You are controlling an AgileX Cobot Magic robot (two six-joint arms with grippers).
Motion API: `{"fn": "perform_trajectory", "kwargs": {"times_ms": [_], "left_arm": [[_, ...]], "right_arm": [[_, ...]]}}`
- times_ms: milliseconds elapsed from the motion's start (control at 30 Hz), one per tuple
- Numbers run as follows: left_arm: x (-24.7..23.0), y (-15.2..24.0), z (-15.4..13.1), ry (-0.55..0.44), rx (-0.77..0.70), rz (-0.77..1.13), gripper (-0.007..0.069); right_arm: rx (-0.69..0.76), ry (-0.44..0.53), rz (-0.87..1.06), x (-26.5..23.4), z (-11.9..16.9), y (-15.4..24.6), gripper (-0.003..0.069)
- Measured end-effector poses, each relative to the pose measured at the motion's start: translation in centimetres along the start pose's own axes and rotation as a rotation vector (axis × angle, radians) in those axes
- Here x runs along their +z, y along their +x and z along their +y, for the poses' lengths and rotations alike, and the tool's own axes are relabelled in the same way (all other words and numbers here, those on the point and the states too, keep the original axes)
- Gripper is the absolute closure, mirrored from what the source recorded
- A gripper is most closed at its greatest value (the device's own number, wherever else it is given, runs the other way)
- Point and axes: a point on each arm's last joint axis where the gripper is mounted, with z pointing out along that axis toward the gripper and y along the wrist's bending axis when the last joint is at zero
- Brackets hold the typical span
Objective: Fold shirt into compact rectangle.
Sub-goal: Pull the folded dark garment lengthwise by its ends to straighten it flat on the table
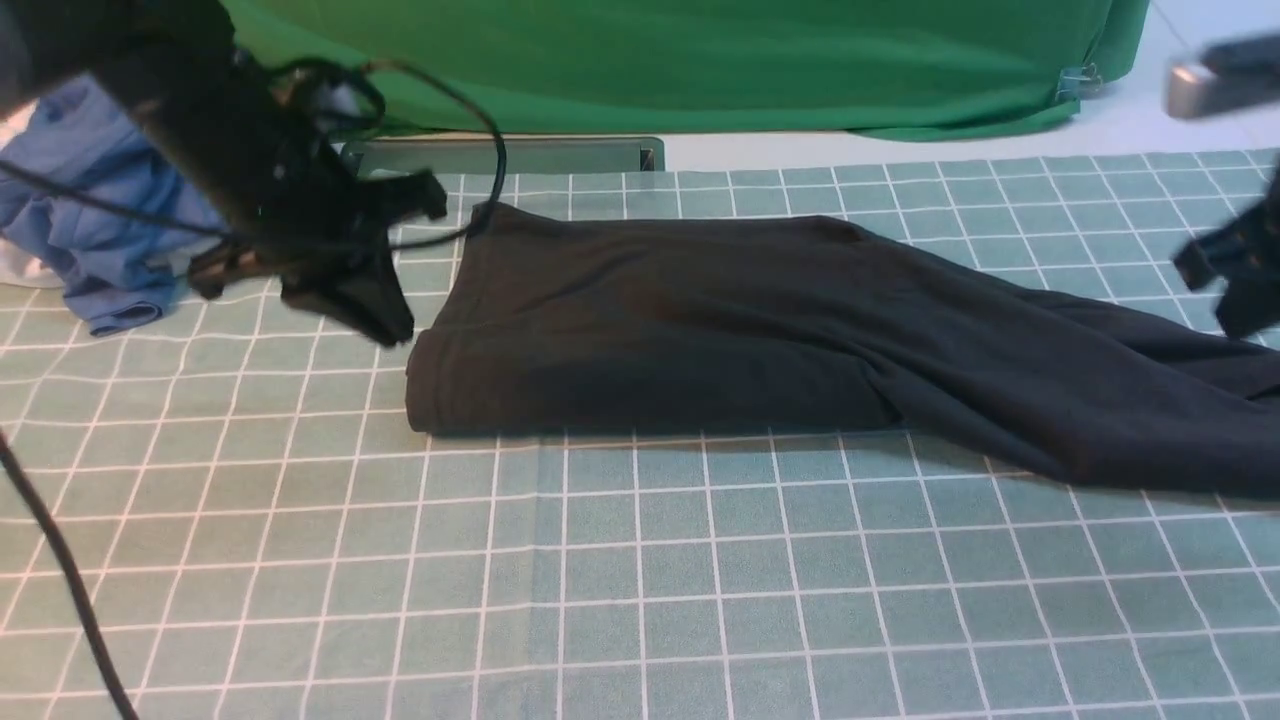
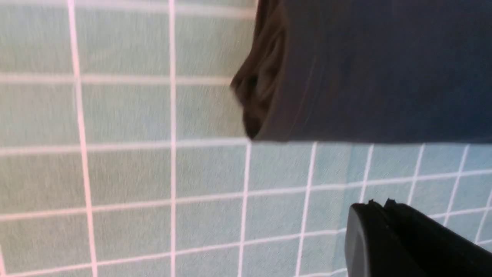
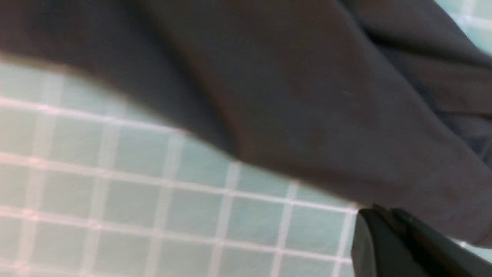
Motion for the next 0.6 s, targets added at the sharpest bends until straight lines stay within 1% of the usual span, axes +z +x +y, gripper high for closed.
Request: {"fn": "perform_trajectory", "kwargs": {"times_ms": [67,100,133,200,233,300,367,400,467,600], "left_arm": [[0.3,0.0,0.1,-0.001,-0.003,-0.007,0.061],[0.6,-0.2,0.2,-0.002,-0.006,-0.021,0.061],[0.6,-0.2,0.2,-0.002,-0.006,-0.024,0.061],[0.8,-0.5,0.3,0.001,-0.008,-0.043,0.0608],[0.8,-0.5,0.3,0.001,-0.007,-0.044,0.0608],[1.2,-0.7,0.3,0.001,-0.01,-0.053,0.0608],[1.5,-0.8,0.4,0.001,-0.013,-0.05,0.0608],[1.7,-0.9,0.5,0.0,-0.015,-0.045,0.0608],[2.0,-0.9,0.6,0.0,-0.018,-0.037,0.0608],[2.6,-1.0,0.7,-0.002,-0.022,-0.024,0.0608]], "right_arm": [[0.014,0.007,0.002,1.2,-0.9,-0.3,0.0612],[0.005,0.011,0.006,2.7,-1.5,-0.8,0.0577],[0.001,0.011,0.004,3.0,-1.6,-1.0,0.0557],[-0.038,0.007,0.02,5.1,-1.7,-2.3,0.0443],[-0.04,0.007,0.014,5.0,-1.8,-2.4,0.0421],[-0.084,0.001,0.019,6.9,-1.6,-4.1,0.029],[-0.108,-0.003,0.03,8.3,-1.4,-5.1,0.0243],[-0.134,-0.005,0.031,9.0,-1.4,-5.9,0.0226],[-0.165,-0.009,0.045,10.1,-1.4,-6.6,0.0221],[-0.208,-0.012,0.107,12.1,-1.5,-7.3,0.0236]]}}
